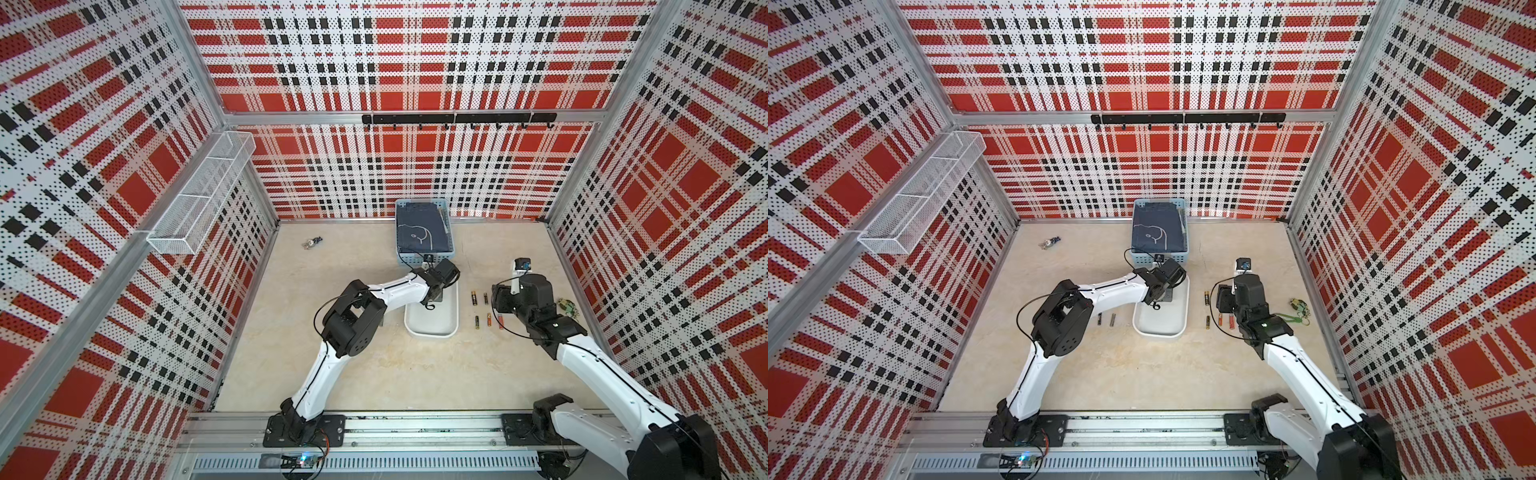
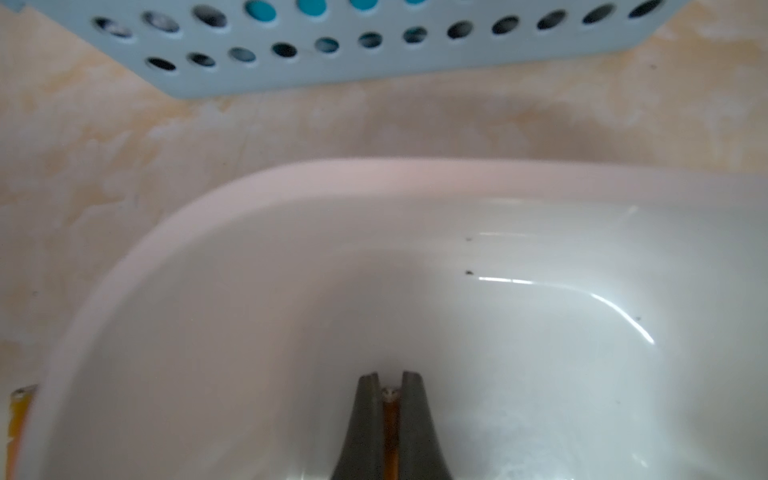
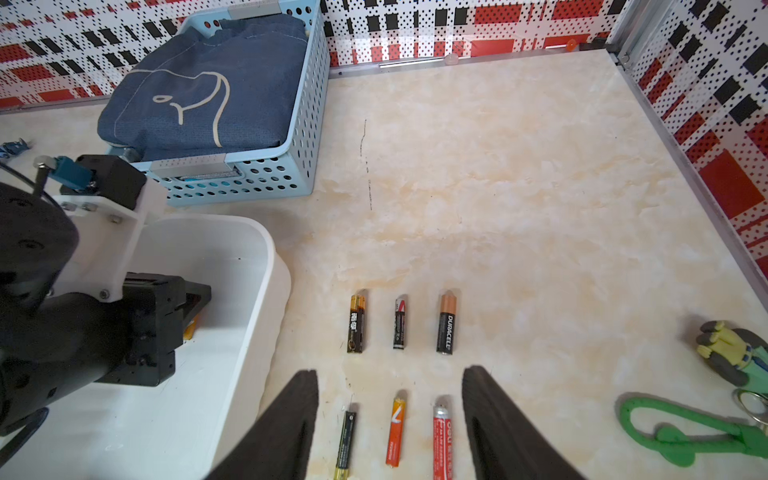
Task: Take the batteries out of the storage box
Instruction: Pick up the battery from the storage box, then place the battery at the center of the board.
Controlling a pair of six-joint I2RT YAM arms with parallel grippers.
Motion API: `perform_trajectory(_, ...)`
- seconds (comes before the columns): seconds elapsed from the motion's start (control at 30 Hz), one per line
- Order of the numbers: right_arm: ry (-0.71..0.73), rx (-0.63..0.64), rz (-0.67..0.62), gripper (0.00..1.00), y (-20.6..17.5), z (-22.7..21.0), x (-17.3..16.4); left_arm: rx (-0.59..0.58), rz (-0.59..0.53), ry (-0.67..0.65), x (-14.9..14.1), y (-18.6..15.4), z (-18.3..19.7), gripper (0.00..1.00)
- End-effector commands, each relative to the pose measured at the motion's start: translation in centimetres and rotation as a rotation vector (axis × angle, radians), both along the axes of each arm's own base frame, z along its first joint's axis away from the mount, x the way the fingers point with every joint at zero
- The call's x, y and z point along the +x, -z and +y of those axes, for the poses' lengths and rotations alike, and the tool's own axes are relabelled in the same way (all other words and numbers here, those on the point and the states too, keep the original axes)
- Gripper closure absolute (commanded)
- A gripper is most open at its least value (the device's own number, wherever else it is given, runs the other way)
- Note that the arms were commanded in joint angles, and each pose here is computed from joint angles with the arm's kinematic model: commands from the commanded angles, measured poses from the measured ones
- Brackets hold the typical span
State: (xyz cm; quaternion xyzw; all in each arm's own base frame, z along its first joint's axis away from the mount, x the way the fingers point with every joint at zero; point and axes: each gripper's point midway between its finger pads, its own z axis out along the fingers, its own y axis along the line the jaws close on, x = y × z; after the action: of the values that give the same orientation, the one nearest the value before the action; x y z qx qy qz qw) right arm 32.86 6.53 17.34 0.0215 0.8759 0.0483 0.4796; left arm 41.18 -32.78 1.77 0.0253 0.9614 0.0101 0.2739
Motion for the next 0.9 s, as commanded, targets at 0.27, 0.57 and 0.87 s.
perform_trajectory(0.27,0.004,0.019,-0.046,0.37,-1.7,0.3,0.5,-0.047,0.015,0.052,-0.1,-4.9,0.7,1.00)
perform_trajectory(0.57,-0.012,0.039,-0.065,0.37,-2.7,1.1,1.2,-0.111,-0.058,0.011,0.9,-12.9,4.8,1.00)
perform_trajectory(0.87,-0.092,0.027,-0.035,0.37,-2.0,4.1,1.4,-0.033,-0.029,-0.141,-2.7,-11.3,16.9,1.00)
